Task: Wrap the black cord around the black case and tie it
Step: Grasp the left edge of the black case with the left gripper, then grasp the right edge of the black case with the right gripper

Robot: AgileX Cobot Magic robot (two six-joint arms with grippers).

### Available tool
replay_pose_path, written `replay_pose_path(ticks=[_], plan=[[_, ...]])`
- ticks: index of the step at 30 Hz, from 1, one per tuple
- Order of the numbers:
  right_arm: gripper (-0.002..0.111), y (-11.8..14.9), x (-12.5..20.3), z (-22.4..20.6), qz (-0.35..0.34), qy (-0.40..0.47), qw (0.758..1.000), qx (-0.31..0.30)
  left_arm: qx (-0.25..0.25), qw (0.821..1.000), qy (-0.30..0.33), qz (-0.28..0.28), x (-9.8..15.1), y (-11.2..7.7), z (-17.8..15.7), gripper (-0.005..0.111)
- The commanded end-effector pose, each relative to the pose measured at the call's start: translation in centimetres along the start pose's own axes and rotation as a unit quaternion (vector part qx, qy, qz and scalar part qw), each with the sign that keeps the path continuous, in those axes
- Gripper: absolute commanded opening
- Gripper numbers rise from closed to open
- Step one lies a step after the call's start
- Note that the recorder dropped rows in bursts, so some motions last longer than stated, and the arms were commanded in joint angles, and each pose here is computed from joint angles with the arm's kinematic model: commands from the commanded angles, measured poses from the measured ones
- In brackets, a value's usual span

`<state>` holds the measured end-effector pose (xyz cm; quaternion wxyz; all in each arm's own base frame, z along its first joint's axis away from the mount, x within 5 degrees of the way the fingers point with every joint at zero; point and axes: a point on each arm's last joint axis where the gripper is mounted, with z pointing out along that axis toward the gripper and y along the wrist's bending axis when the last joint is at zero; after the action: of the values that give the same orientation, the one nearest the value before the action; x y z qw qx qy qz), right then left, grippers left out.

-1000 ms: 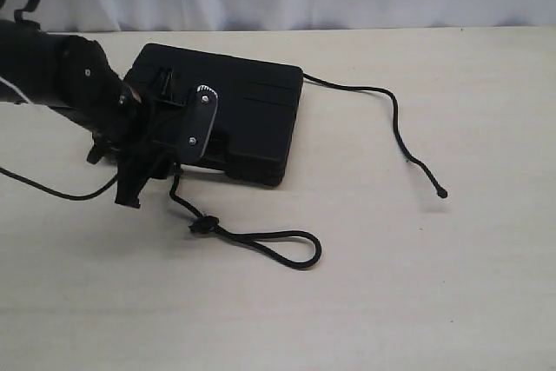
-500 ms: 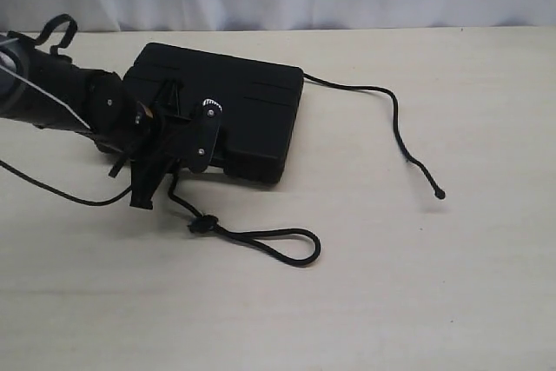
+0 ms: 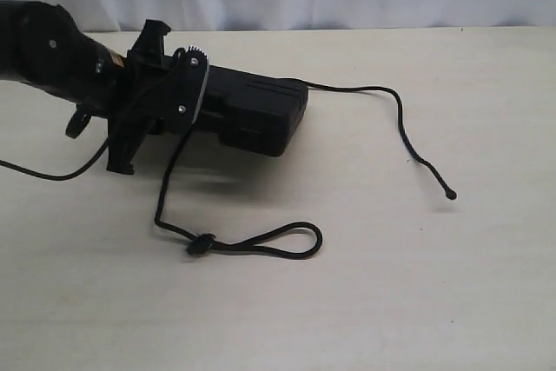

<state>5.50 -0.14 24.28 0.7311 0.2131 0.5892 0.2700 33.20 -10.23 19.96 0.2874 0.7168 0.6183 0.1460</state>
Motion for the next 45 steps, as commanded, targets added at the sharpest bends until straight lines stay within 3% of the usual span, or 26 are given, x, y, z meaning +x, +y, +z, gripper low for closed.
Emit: replay_pose_path(ticks=[1,3,6,9,11,12,15,20,23,24,25,26,27,28,30,35,39,41,42,45], plan=[[0.005,2.4,-2.6,1.7,-0.006,0.003,1.000,-0.010,-0.038,0.999,-0.006,0.004,-0.4,1.0,-1.8,0.000],[0.005,3.5,-3.3,3.0,-0.012,0.021,1.000,-0.020,-0.037,0.999,-0.006,0.004,-0.4,1.0,-1.8,0.000],[0.004,5.8,-3.8,5.9,-0.091,0.065,0.992,-0.065,-0.039,0.999,-0.006,0.006,-0.4,1.0,-1.8,0.000],[0.004,9.0,-2.3,8.8,-0.201,0.101,0.959,-0.170,-0.045,0.999,-0.006,0.006,-0.4,1.1,-1.8,0.000],[0.004,11.0,-0.4,10.2,-0.331,0.109,0.900,-0.261,-0.046,0.999,-0.006,0.006,-0.4,1.1,-1.8,0.000],[0.004,12.0,1.1,11.2,-0.421,0.114,0.845,-0.309,-0.046,0.999,-0.006,0.006,-0.4,1.1,-1.8,0.000],[0.005,12.9,5.2,14.4,-0.571,0.149,0.723,-0.359,-0.045,0.999,-0.006,0.006,-0.4,1.1,-1.8,0.000],[0.005,9.9,10.1,19.4,-0.603,0.279,0.692,-0.283,-0.045,0.999,-0.006,0.006,-0.4,1.1,-1.8,0.000],[0.018,9.0,12.0,20.3,-0.613,0.303,0.672,-0.284,-0.045,0.999,-0.006,0.006,-0.4,1.1,-1.8,0.000],[0.031,8.5,12.9,20.5,-0.630,0.310,0.649,-0.293,-0.045,0.999,-0.006,0.006,-0.4,1.1,-1.8,0.000],[0.039,8.3,13.2,20.5,-0.636,0.311,0.641,-0.297,-0.044,0.999,-0.006,0.006,-0.4,1.1,-1.8,0.000],[0.059,8.3,13.4,20.6,-0.643,0.305,0.633,-0.305,-0.044,0.999,-0.006,0.005,-0.4,1.1,-1.8,0.000],[0.068,8.4,13.5,20.6,-0.643,0.301,0.633,-0.309,-0.044,0.999,-0.006,0.005,-0.4,1.1,-1.8,0.000],[0.089,8.6,13.5,20.6,-0.640,0.288,0.638,-0.317,-0.045,0.999,-0.006,0.005,-0.4,1.1,-1.8,0.000],[0.110,8.6,13.6,20.7,-0.639,0.287,0.639,-0.318,-0.045,0.999,-0.006,0.005,-0.4,1.1,-1.8,0.000],[0.110,8.4,15.0,20.5,-0.619,0.312,0.646,-0.321,-0.048,0.999,-0.006,0.005,-0.4,1.2,-1.9,0.000],[0.110,9.5,17.4,19.4,-0.626,0.307,0.614,-0.371,-0.048,0.999,-0.006,0.005,-0.4,1.2,-1.9,0.000],[0.110,9.5,18.9,19.0,-0.650,0.295,0.573,-0.403,-0.048,0.999,-0.006,0.005,-0.4,1.2,-1.9,0.000],[0.110,9.2,19.5,19.0,-0.654,0.297,0.566,-0.406,-0.048,0.999,-0.006,0.005,-0.4,1.2,-1.9,0.000],[0.110,8.7,20.8,19.5,-0.656,0.276,0.576,-0.403,-0.048,0.999,-0.006,0.005,-0.4,1.2,-1.9,0.000]])
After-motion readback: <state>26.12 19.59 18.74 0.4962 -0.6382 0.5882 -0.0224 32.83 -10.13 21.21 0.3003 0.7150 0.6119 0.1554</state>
